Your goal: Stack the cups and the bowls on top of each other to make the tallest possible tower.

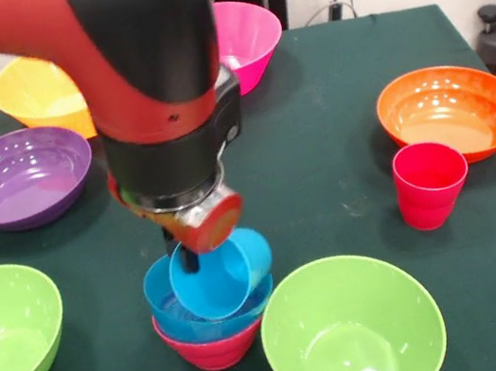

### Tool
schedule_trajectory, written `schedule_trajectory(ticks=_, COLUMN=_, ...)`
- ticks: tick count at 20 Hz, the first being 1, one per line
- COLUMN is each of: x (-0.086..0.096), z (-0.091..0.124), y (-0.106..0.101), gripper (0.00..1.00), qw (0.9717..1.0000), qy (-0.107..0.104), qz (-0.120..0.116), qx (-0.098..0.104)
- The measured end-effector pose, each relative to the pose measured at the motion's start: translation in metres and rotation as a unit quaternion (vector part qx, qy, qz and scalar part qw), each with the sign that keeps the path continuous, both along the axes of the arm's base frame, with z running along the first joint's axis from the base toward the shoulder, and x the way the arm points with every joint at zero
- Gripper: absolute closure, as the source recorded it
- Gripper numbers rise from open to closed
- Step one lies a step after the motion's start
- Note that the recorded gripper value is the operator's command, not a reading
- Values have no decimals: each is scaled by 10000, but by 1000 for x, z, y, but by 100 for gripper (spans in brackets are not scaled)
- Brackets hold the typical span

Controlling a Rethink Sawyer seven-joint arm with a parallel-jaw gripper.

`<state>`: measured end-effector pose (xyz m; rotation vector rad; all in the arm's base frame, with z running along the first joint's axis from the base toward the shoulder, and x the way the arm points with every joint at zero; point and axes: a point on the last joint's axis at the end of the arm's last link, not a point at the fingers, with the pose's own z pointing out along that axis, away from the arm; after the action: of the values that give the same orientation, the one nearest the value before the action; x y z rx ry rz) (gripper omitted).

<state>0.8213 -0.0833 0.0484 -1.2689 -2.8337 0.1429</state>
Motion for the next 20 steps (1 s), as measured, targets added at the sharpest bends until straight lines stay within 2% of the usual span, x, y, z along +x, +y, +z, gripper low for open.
schedule_trajectory(ticks=5, x=4, z=31, y=12, gripper=100, qw=9999, qy=77, qz=18, qx=131)
schedule_trajectory(ticks=6, x=5, z=46, y=13, gripper=100, qw=9998, qy=92, qz=6, qx=187)
schedule_trajectory(ticks=10, x=7, z=71, y=15, gripper=100, qw=9996, qy=113, qz=-6, qx=246)
schedule_trajectory(ticks=11, x=7, z=84, y=15, gripper=100, qw=9996, qy=112, qz=-9, qx=261)
schedule_trajectory(ticks=20, x=6, z=127, y=16, gripper=100, qw=9993, qy=177, qz=-31, qx=338)
